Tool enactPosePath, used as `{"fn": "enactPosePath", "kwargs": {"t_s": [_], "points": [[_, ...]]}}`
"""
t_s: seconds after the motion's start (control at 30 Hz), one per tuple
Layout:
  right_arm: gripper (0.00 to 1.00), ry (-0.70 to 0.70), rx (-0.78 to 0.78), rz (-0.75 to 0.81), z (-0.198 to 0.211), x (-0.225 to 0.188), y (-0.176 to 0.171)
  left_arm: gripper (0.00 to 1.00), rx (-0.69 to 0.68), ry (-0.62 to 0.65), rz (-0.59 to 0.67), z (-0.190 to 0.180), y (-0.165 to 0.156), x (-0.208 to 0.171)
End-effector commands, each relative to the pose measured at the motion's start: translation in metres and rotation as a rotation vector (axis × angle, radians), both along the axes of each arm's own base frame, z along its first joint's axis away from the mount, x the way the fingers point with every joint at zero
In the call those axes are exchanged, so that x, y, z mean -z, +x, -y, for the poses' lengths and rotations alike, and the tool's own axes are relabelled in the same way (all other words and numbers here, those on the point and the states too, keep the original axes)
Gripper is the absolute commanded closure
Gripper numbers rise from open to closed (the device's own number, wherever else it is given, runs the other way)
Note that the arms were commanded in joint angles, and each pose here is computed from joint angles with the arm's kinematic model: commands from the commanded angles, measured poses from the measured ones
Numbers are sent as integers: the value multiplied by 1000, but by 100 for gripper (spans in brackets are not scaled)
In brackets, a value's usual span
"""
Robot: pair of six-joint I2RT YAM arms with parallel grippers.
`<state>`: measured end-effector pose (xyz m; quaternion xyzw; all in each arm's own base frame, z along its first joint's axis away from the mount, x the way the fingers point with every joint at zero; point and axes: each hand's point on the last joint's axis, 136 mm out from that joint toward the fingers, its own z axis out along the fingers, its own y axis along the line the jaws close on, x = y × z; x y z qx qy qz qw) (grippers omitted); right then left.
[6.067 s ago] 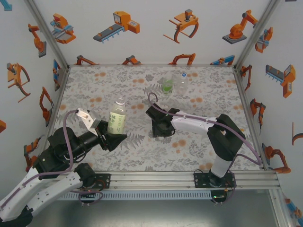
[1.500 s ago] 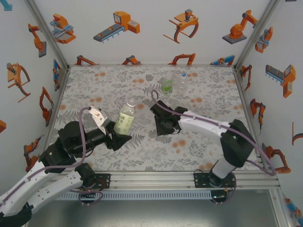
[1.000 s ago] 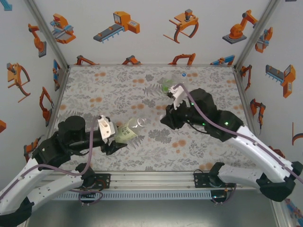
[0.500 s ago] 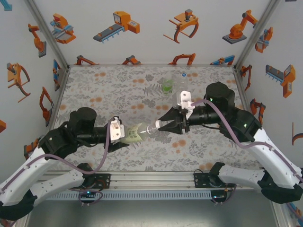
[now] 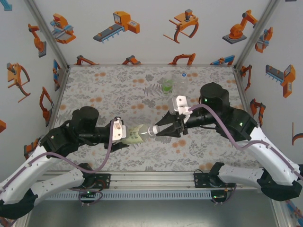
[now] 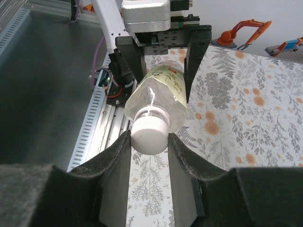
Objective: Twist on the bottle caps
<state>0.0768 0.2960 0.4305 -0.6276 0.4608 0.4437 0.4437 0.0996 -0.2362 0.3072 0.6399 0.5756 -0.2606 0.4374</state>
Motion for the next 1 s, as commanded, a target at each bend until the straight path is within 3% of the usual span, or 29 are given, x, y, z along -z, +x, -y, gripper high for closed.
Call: {"fn": "enactPosePath", "kwargs": {"t_s": [0.0,0.6,0.97], "points": [[100,-19,-11,16,-1,4,-3,100,34,-22,10,2,-5,-11],[100,-136,-9,142,-9,18,-11,100,8,28,-75,3,-4,-1],[100,-137,-68,184,-7,21,-24,100,104,-45,-128,10,-22,-12]]}}
